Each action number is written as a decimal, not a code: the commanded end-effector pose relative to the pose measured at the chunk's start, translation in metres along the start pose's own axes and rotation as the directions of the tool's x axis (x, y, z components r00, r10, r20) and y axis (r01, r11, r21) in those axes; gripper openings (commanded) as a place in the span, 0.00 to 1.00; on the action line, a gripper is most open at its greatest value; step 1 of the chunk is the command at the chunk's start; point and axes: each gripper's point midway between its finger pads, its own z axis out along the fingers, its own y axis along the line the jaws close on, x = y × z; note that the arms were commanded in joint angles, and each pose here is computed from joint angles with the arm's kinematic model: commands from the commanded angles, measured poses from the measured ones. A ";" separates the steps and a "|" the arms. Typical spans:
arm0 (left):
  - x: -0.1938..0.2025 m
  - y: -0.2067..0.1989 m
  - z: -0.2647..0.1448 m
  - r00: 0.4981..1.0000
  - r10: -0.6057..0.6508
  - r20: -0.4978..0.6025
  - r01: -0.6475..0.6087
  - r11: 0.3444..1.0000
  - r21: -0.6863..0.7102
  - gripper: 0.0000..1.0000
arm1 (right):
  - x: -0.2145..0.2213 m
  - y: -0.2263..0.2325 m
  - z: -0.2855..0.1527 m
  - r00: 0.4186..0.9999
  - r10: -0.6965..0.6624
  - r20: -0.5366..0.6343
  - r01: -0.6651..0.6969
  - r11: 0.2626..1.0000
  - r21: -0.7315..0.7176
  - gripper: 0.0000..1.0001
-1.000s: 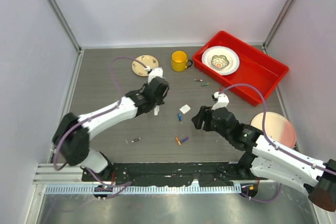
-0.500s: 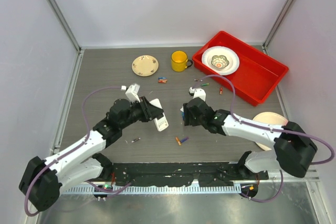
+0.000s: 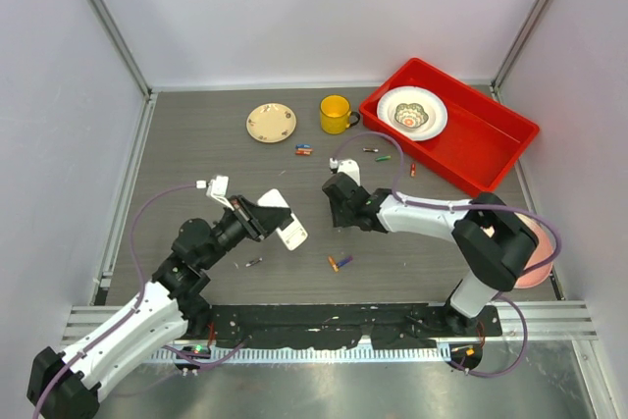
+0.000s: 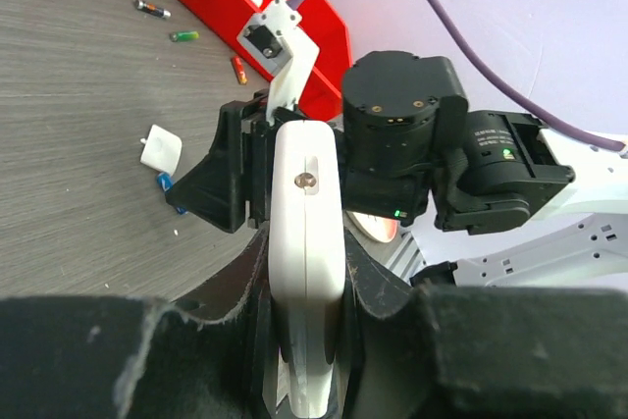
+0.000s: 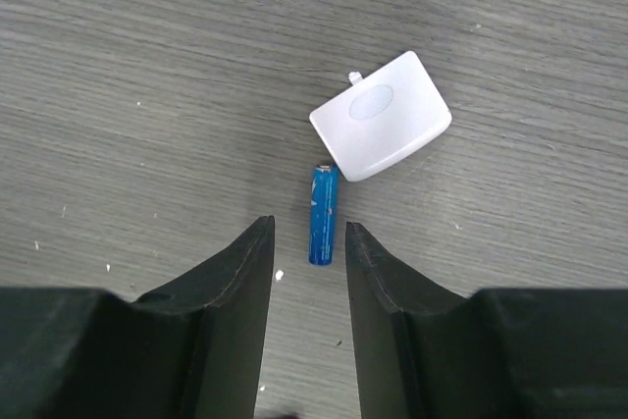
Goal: Load the batteries into the remote control
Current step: Adjust the battery at the center of the board.
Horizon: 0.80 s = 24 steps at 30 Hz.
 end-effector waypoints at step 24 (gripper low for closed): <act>-0.023 -0.004 -0.006 0.993 -0.014 0.121 0.014 1.000 0.004 0.00 | -0.009 0.014 -0.004 0.934 0.357 -0.012 -0.357 0.934 0.024 0.01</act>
